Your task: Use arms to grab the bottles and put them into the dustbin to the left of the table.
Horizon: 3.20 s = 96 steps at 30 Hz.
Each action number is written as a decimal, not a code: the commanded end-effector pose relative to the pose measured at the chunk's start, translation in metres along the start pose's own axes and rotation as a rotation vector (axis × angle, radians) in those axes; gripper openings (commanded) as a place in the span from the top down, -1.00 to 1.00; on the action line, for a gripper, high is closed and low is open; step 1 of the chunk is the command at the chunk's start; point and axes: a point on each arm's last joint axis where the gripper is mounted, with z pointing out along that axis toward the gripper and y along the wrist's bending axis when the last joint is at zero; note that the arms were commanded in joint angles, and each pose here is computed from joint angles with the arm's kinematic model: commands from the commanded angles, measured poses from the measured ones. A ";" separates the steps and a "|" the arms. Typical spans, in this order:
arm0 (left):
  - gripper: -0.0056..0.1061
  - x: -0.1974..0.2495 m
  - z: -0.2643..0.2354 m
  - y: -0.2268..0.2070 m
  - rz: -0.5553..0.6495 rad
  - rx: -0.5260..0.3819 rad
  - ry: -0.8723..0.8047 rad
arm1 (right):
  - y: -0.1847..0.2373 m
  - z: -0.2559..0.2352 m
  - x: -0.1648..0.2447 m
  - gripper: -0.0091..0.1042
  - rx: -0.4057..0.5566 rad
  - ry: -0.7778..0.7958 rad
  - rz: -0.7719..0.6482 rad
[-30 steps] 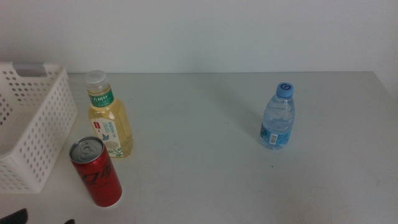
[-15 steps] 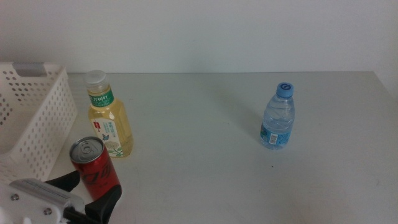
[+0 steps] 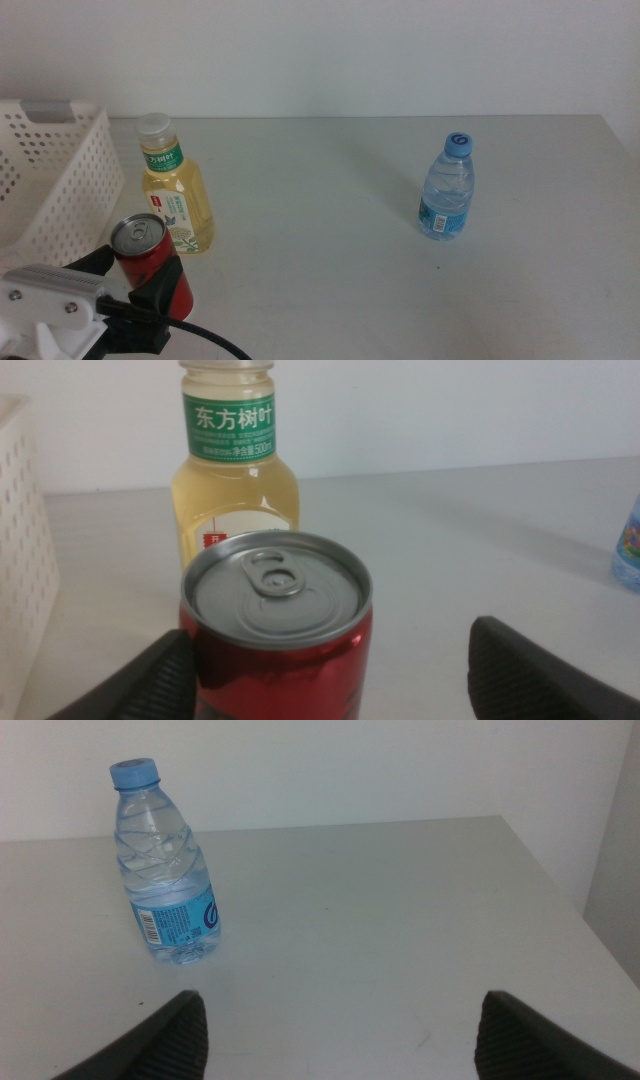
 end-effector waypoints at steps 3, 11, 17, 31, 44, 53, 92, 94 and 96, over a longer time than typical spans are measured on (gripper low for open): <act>-0.75 -0.008 -0.003 0.002 -0.009 -0.013 -0.092 | 0.001 -0.003 -0.011 -0.83 -0.004 -0.110 -0.020; -0.75 -0.008 -0.003 0.003 0.003 -0.027 -0.092 | 0.001 -0.003 -0.011 -0.83 -0.004 -0.110 -0.020; -0.75 -0.003 -0.002 0.003 0.004 -0.030 -0.045 | 0.001 -0.003 -0.011 -0.83 -0.004 -0.110 -0.020; -0.75 0.004 0.002 0.005 0.019 -0.059 0.021 | 0.001 -0.003 -0.011 -0.83 -0.004 -0.110 -0.020; -0.75 0.016 0.037 0.002 0.053 -0.098 0.029 | 0.001 -0.003 -0.011 -0.83 -0.004 -0.110 -0.020; -0.75 0.031 0.053 0.002 0.036 -0.115 0.067 | 0.001 -0.003 -0.011 -0.83 -0.004 -0.110 -0.020; 0.66 0.006 0.059 -0.002 0.051 -0.112 -0.038 | 0.001 -0.003 -0.011 -0.83 -0.004 -0.110 -0.020; 0.87 0.001 0.057 -0.001 0.033 -0.118 -0.044 | 0.001 -0.003 -0.011 -0.83 -0.004 -0.110 -0.020; 0.93 -0.004 0.053 -0.001 0.011 -0.121 -0.038 | 0.001 -0.003 -0.011 -0.83 -0.004 -0.110 -0.020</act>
